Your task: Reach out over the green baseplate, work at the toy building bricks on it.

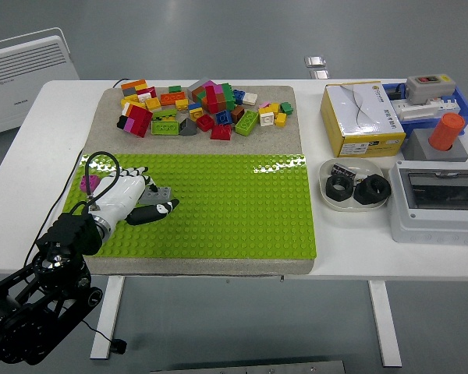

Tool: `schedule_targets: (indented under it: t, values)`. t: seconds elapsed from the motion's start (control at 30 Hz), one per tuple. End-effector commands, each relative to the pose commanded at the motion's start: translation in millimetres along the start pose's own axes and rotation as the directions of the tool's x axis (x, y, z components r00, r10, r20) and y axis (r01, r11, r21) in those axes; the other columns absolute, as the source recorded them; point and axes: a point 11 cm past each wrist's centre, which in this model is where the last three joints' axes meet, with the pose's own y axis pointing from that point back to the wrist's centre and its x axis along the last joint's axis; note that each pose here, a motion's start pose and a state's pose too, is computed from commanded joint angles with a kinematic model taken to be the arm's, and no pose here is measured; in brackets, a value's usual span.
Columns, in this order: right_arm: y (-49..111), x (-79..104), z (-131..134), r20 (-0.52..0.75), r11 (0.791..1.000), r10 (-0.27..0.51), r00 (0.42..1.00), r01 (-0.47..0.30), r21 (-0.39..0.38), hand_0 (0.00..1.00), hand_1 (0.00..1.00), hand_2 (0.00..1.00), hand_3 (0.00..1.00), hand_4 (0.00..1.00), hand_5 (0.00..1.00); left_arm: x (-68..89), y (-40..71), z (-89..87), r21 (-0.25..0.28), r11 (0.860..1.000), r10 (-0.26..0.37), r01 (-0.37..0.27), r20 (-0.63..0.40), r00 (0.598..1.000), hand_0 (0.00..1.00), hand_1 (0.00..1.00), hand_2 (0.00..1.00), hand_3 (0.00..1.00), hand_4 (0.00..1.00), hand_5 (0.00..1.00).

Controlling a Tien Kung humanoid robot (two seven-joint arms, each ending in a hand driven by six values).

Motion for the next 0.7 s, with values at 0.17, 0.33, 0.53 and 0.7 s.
schedule_targets:
  t: [0.17, 0.33, 0.53, 0.7]
  values:
    - [0.0, -0.2, -0.1, 0.001, 1.000, 0.000, 1.000, 0.000, 0.000, 0.723, 0.709, 0.708, 0.682, 0.775, 0.842, -5.6, 0.7, -0.5, 0.007, 1.000, -0.016, 0.016, 0.000, 1.000, 0.998, 0.998, 0.998, 0.693, 0.784, 0.998]
    - [-0.1, -0.2, 0.5, 0.000, 1.000, 0.000, 1.000, 0.000, -0.001, 0.723, 0.709, 0.707, 0.682, 0.775, 0.841, -7.7, 0.7, -0.7, 0.011, 1.000, -0.022, 0.022, -0.003, 1.000, 0.998, 0.998, 0.998, 0.692, 0.785, 0.998]
    - [-0.2, -0.2, 1.5, -0.002, 1.000, 0.000, 1.000, 0.000, -0.003, 0.723, 0.709, 0.707, 0.682, 0.775, 0.841, -10.9, 0.2, -1.8, 0.015, 1.000, -0.026, 0.026, -0.006, 1.000, 0.998, 0.998, 0.998, 0.692, 0.785, 0.998]
    - [-0.2, -0.1, 1.8, -0.002, 1.000, 0.001, 1.000, -0.001, -0.004, 0.723, 0.710, 0.707, 0.681, 0.776, 0.841, -13.3, -0.1, -2.1, 0.017, 0.999, -0.029, 0.029, -0.004, 1.000, 0.998, 0.998, 0.998, 0.693, 0.785, 0.998]
